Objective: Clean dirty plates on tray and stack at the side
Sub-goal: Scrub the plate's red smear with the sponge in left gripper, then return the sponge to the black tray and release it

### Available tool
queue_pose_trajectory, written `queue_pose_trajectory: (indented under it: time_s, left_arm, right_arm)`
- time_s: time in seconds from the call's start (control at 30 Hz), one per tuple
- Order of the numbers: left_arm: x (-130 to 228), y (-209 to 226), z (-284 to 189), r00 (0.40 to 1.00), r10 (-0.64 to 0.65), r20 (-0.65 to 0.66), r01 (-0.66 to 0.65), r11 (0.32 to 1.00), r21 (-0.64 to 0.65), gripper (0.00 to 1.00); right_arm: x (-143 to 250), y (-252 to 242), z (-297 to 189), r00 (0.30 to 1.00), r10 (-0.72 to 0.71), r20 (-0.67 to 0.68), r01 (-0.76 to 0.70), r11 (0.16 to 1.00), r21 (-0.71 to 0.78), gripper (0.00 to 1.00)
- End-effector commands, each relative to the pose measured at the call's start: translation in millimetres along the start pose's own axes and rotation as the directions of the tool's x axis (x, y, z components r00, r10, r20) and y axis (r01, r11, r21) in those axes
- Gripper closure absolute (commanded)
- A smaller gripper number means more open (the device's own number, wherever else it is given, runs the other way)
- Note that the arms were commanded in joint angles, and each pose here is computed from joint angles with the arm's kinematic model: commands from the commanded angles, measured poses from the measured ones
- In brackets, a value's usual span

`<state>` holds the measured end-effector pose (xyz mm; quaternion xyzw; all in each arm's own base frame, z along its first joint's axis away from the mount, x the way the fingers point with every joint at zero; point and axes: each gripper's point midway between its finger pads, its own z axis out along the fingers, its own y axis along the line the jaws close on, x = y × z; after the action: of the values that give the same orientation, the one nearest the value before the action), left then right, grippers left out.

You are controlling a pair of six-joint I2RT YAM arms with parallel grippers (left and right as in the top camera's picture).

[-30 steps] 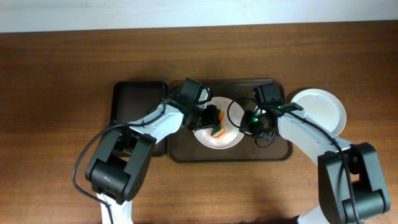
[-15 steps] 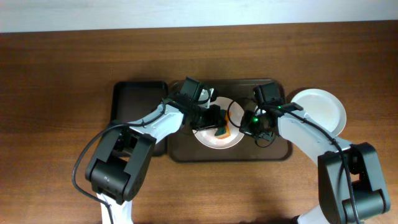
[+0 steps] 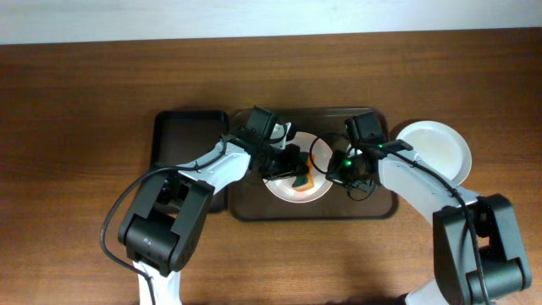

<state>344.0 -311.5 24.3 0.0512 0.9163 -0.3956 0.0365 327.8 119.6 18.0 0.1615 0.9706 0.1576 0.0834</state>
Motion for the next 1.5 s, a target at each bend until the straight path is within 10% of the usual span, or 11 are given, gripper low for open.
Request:
queue_pose_trajectory:
  time_s: [0.0, 0.8, 1.07, 1.47]
  left_arm:
    - [-1.5, -1.9, 2.5, 1.0, -0.006, -0.005, 0.006, 1.0, 0.008, 1.0]
    - [-33.1, 59.7, -19.7, 0.987, -0.015, 0.161, 0.059, 0.961, -0.271, 1.0]
    - [-32.8, 15.2, -66.0, 0.978, 0.135, 0.16, -0.094, 0.966, -0.24, 1.0]
    - [-34.2, 84.0, -198.8, 0.943, 0.144, 0.301, 0.095, 0.749, -0.656, 1.0]
  right_arm:
    - [0.4, 0.3, -2.9, 1.0, -0.004, 0.012, 0.004, 1.0, 0.009, 0.96]
    - [0.8, -0.1, -2.9, 1.0, -0.03, 0.01, 0.03, 1.0, 0.011, 0.96]
    - [0.8, -0.1, -2.9, 1.0, -0.03, 0.01, 0.03, 0.999, 0.011, 0.96]
    - [0.7, -0.1, -2.9, 0.999, -0.03, 0.011, 0.03, 0.999, 0.011, 0.96]
